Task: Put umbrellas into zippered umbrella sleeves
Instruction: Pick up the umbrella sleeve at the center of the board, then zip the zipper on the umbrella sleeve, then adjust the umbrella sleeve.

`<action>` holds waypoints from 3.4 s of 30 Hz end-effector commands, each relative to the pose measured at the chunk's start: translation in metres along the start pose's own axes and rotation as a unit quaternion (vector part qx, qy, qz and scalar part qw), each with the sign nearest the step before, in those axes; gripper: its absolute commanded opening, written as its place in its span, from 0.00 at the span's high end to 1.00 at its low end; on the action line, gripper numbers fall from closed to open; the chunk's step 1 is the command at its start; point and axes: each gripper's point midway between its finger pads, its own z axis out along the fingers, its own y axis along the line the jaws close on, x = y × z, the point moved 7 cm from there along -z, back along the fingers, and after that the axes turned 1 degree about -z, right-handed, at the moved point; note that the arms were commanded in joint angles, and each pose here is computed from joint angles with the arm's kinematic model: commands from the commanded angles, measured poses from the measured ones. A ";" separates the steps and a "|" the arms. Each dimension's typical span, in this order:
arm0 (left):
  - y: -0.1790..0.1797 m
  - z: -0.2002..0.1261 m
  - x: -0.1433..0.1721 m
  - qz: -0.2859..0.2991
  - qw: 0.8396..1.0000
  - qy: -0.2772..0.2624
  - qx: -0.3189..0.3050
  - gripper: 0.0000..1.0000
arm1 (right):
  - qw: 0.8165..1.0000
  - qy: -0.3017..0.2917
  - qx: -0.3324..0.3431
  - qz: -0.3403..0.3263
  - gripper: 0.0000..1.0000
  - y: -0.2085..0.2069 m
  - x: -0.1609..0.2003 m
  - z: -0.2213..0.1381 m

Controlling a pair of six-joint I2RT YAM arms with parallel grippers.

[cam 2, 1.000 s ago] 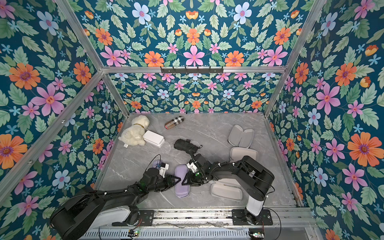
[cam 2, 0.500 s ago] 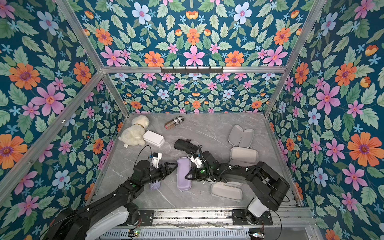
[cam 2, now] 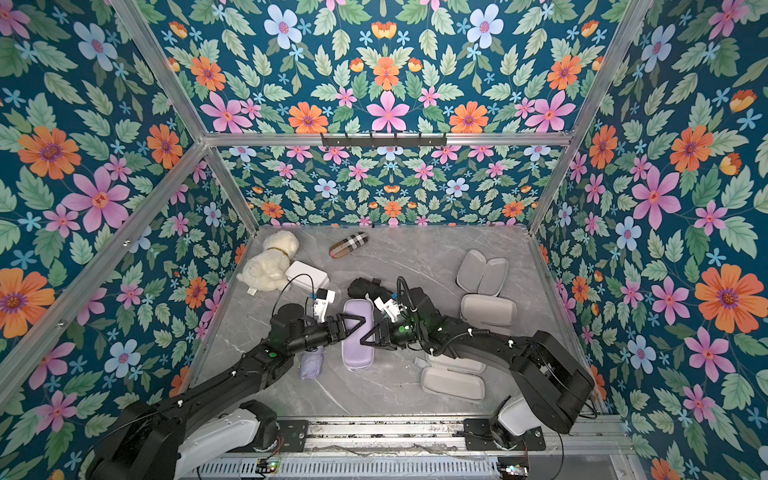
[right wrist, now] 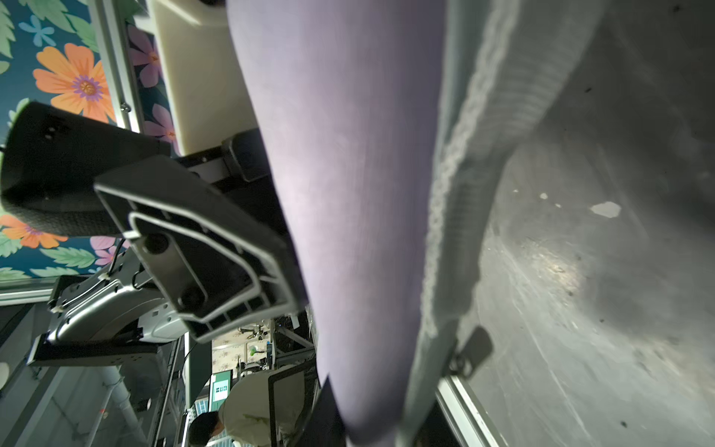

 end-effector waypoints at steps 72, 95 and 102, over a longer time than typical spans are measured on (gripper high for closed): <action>-0.027 -0.058 -0.107 0.091 0.950 -0.298 0.022 0.94 | 0.776 -0.158 0.161 -0.589 1.00 0.050 0.057 0.065; -0.014 -0.075 -0.082 -0.048 0.882 -0.469 0.030 0.85 | 0.983 -0.177 -0.030 -0.033 0.25 0.038 -0.031 -0.001; -0.024 -0.061 -0.079 -0.042 0.885 -0.463 0.033 0.82 | 0.974 -0.209 -0.087 -0.023 0.23 0.051 -0.040 -0.001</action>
